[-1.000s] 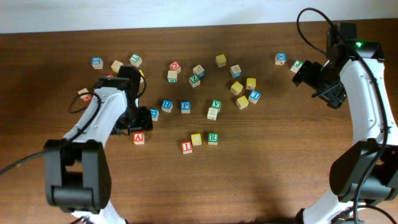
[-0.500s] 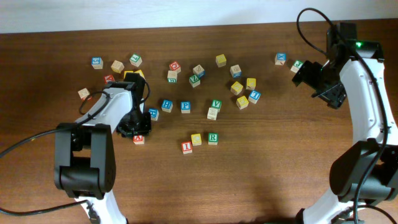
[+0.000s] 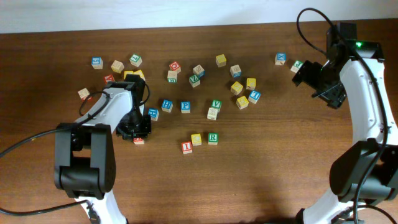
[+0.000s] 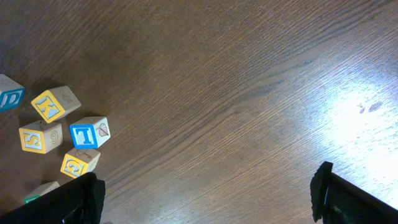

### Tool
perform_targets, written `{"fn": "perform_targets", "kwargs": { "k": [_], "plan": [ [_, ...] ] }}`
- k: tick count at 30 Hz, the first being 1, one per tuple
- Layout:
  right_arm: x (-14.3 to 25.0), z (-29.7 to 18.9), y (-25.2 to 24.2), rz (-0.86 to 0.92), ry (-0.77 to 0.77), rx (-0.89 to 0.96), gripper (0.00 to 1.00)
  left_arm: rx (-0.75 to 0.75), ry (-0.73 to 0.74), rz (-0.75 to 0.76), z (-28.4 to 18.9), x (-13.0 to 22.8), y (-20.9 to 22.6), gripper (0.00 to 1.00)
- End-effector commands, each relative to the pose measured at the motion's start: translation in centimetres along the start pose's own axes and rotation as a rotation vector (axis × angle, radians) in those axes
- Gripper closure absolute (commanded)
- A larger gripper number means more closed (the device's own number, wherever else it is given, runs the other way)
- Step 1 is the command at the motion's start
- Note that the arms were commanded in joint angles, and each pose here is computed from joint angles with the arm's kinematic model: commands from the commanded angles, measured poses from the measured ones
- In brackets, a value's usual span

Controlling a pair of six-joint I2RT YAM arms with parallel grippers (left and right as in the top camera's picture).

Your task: Spell out ICRA

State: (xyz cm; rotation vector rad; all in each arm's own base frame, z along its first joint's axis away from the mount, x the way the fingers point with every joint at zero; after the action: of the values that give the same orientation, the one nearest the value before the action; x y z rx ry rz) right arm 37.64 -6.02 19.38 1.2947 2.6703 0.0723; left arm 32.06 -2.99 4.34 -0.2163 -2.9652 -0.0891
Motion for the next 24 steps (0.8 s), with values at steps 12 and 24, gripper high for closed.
{"fn": "perform_targets", "kwargs": {
  "k": [12,24],
  "plan": [
    [-0.2,-0.7,0.0,-0.008,-0.021,-0.008,0.02,0.664,-0.101,0.072,-10.4,-2.9,-9.6,0.73],
    [-0.2,-0.7,0.0,-0.008,-0.021,-0.008,0.02,0.348,-0.261,0.058,-7.2,-2.8,-26.8,0.74]
  ]
}}
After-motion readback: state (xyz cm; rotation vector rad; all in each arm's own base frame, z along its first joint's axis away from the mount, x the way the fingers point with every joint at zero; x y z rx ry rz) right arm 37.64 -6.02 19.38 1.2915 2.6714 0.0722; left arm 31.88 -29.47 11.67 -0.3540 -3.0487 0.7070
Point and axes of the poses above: each gripper's point midway between its finger pads, its own z axis out along the fingers, its own y axis along the line the jaws close on, x = y × z, the point moved 4 cm from there along -z, back along the fingers, and after that the axes turned 12 degrees about z, right-handed, at the moved point
